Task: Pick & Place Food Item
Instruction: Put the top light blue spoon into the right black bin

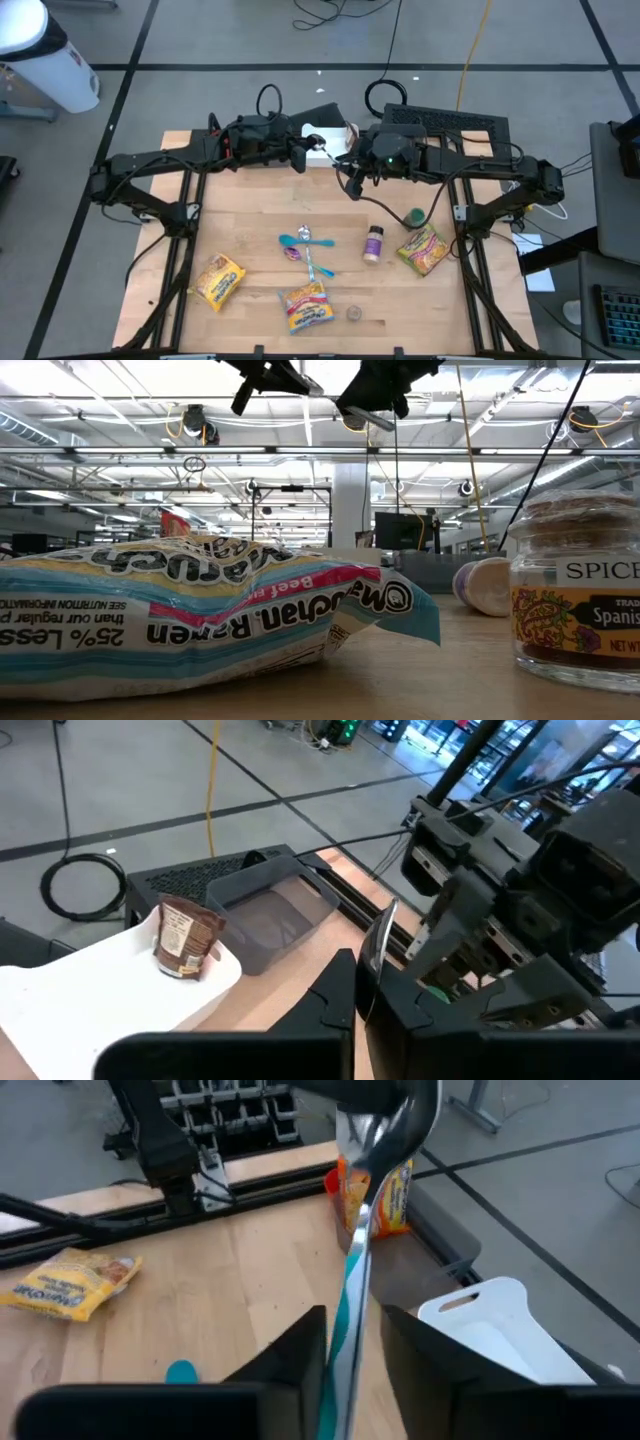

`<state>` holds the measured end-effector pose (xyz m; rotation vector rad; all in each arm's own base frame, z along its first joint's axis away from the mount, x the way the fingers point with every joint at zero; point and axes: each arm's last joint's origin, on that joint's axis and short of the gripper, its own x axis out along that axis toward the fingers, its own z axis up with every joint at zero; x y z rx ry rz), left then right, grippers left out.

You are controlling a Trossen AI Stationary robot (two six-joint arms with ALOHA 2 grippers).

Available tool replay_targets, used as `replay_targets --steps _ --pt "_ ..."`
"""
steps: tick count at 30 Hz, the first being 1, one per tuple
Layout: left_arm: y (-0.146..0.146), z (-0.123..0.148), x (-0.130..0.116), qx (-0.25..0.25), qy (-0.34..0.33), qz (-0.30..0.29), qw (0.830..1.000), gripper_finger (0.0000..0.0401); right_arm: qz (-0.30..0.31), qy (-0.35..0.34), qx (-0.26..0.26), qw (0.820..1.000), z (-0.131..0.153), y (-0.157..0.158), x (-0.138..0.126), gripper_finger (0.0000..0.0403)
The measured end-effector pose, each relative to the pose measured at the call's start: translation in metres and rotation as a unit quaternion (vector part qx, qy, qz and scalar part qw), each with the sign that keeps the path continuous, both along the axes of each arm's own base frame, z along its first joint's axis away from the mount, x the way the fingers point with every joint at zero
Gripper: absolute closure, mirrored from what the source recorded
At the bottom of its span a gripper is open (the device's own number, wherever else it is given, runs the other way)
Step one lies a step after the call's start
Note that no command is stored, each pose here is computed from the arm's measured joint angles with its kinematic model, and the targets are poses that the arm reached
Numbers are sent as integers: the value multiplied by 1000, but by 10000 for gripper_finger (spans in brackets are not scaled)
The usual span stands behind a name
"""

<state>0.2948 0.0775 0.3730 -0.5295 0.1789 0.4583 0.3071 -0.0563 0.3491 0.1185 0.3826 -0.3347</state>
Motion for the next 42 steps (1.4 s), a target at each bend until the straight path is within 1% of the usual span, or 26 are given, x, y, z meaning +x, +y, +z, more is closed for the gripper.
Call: replay_targets --steps 4,7,11,15,19,22,28,32,39,42 --pt "0 0 0 -2 0 -1 1000 394 -4 -33 -4 999 6 -1 2 265" --pt "0 0 0 -6 -2 1 1000 395 -8 -54 0 999 9 -1 3 242" --pt "0 2 1 -21 -22 9 1000 392 -32 -40 -6 999 7 -2 2 227" --pt "1 4 1 -43 -41 32 998 395 -47 -23 -28 998 5 -2 1 228" --pt "2 4 0 -64 -53 56 995 395 -78 -4 -82 994 6 2 1 234" --pt "3 4 0 -82 -62 71 992 395 -80 11 -113 990 5 6 1 238" --pt "7 0 -2 -107 -57 91 988 396 -77 29 -114 990 2 7 0 238" --pt "10 0 -4 -121 -61 102 986 394 -94 37 -130 986 2 6 -1 239" --pt "11 -1 -4 -125 -65 116 983 396 -93 48 -131 986 0 6 -1 240" --pt "11 -1 -4 -126 -65 117 983 396 -92 52 -130 986 0 6 -2 253"
